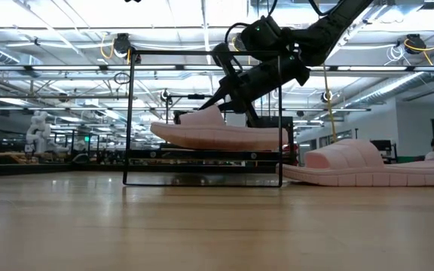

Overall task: Pick and place slides into the shelf
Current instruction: Put the top pink slide on the shelf

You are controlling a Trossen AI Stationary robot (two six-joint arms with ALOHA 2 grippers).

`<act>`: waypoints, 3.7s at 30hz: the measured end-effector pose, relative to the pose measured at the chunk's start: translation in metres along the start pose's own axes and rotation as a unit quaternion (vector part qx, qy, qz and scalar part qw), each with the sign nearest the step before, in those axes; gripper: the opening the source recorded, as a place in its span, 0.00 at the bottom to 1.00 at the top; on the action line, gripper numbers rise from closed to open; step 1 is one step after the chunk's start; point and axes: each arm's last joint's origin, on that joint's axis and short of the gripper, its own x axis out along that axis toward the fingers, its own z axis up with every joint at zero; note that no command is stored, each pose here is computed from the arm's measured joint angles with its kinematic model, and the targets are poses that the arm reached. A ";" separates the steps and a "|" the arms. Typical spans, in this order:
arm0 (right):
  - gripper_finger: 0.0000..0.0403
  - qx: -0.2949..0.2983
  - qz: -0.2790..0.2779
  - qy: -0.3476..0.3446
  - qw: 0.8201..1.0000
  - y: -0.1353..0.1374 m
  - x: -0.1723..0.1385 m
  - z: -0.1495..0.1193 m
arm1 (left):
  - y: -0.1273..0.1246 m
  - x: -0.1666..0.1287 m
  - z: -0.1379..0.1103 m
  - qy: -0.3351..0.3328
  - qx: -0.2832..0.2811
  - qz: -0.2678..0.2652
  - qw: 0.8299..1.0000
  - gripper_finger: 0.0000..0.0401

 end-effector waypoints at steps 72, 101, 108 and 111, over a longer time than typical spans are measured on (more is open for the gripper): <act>0.00 -0.008 0.020 -0.023 1.000 -0.013 0.018 0.006 | 0.000 0.002 0.000 0.002 -0.003 -0.007 1.000 0.20; 0.13 -0.064 0.010 -0.055 0.996 -0.014 0.017 0.009 | 0.000 0.002 0.000 0.002 -0.003 -0.007 1.000 0.20; 0.27 -0.061 0.020 -0.044 0.997 -0.013 0.017 0.009 | 0.000 0.002 0.000 0.002 -0.003 -0.007 1.000 0.20; 0.31 -0.061 0.026 -0.036 0.997 -0.012 0.017 0.009 | 0.000 0.001 0.000 0.002 -0.003 -0.008 1.000 0.20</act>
